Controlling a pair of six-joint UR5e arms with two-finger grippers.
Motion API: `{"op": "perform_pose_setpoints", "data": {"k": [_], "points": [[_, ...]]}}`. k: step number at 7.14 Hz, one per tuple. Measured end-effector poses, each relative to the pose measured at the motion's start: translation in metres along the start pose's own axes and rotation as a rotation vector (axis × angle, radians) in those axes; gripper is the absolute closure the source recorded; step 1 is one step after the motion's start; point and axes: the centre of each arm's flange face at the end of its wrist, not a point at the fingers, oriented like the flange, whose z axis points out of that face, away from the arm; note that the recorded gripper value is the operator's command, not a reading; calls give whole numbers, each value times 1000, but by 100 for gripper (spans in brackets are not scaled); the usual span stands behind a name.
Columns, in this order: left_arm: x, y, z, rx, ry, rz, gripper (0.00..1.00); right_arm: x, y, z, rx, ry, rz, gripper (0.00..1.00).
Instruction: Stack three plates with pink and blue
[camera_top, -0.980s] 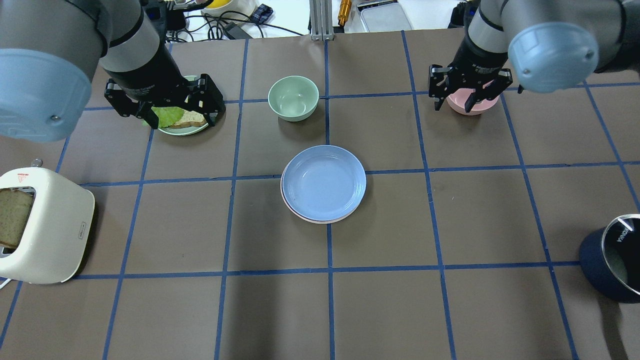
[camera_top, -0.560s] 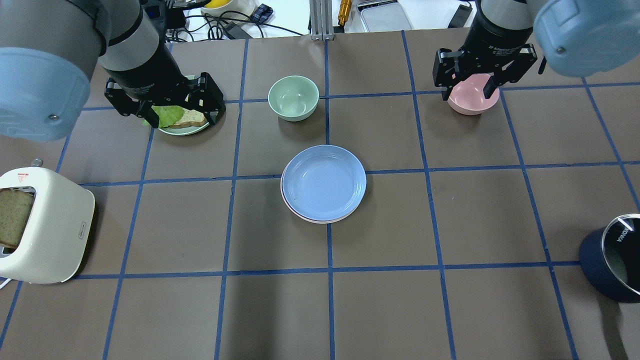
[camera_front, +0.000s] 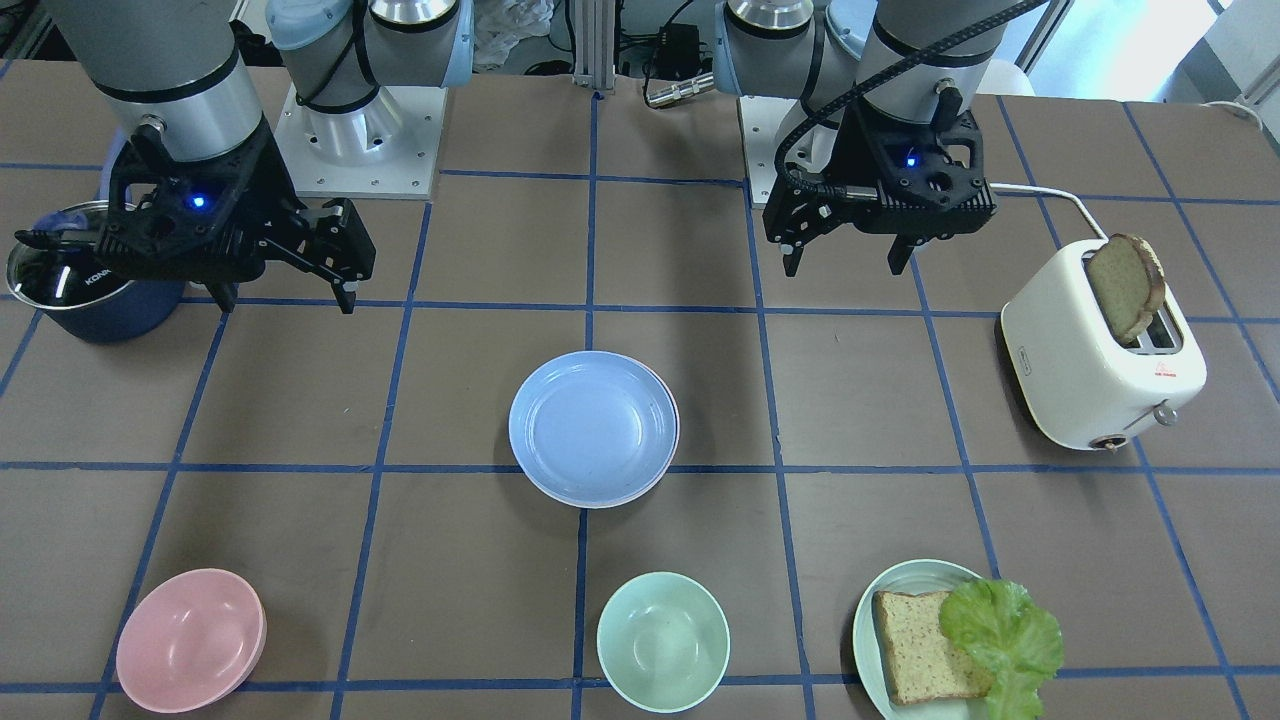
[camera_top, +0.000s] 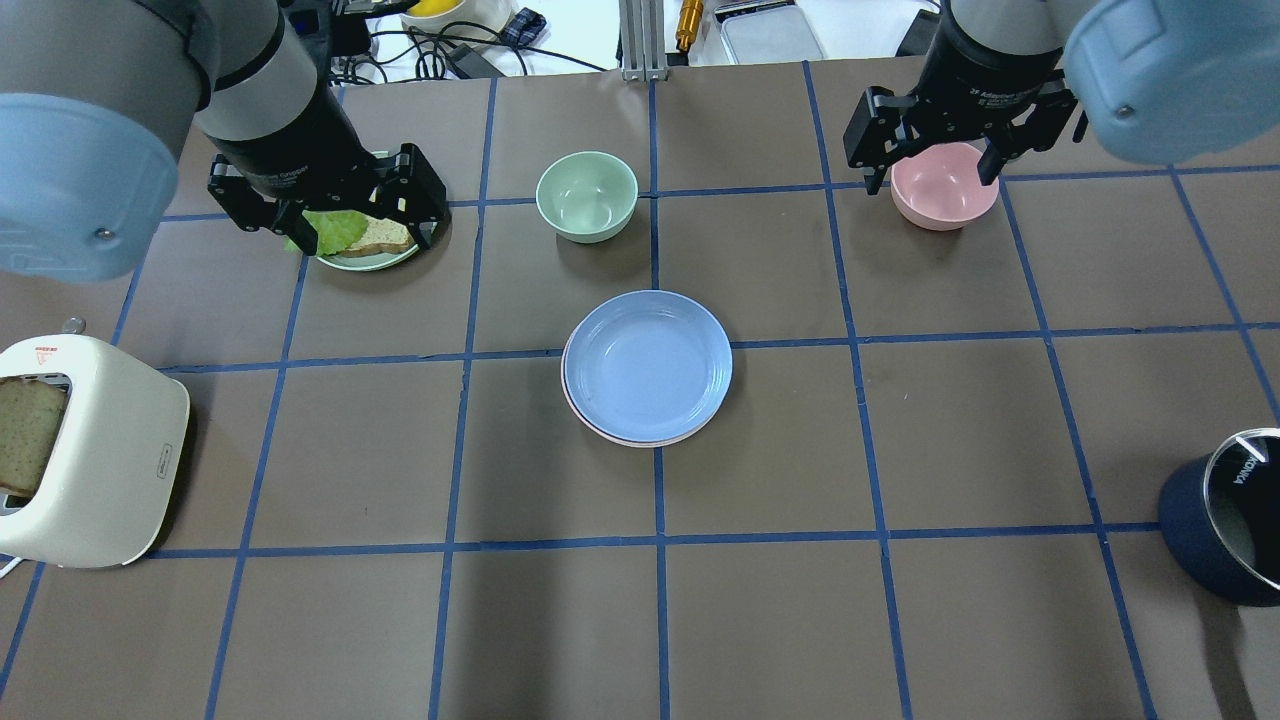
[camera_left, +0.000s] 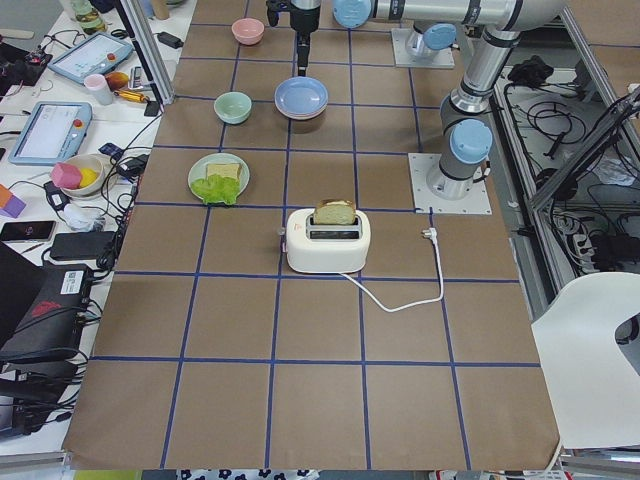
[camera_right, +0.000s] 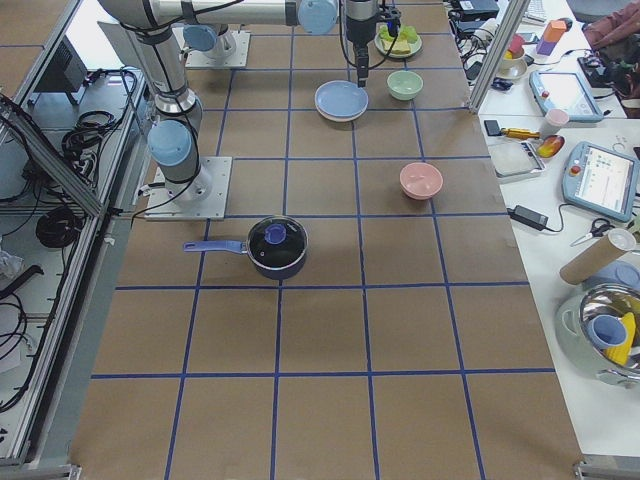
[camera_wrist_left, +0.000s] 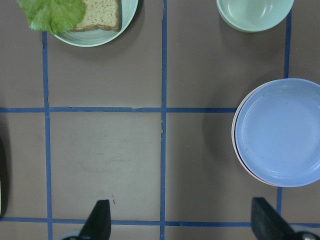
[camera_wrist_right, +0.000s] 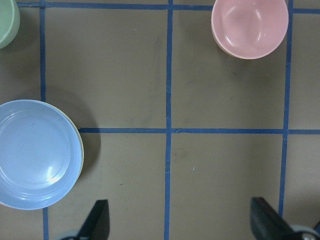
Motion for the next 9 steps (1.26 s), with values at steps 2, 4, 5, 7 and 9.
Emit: {"op": "perform_pose_setpoints", "data": {"k": [2,4,5,7,9], "points": [[0,0,0,1,0,0,0,-1,1,-4,7,-26,3,0],[0,0,1,-1,-1,0,0,-1,9,-8,-4,-31,6,0],[0,0,1,-2,-1,0,0,-1,12,-9,-11,-29,8,0],[0,0,1,-2,-1,0,0,-2,13,-8,-19,-27,9,0],[0,0,1,-2,-1,0,0,-1,13,-7,-21,-26,11,0]]}}
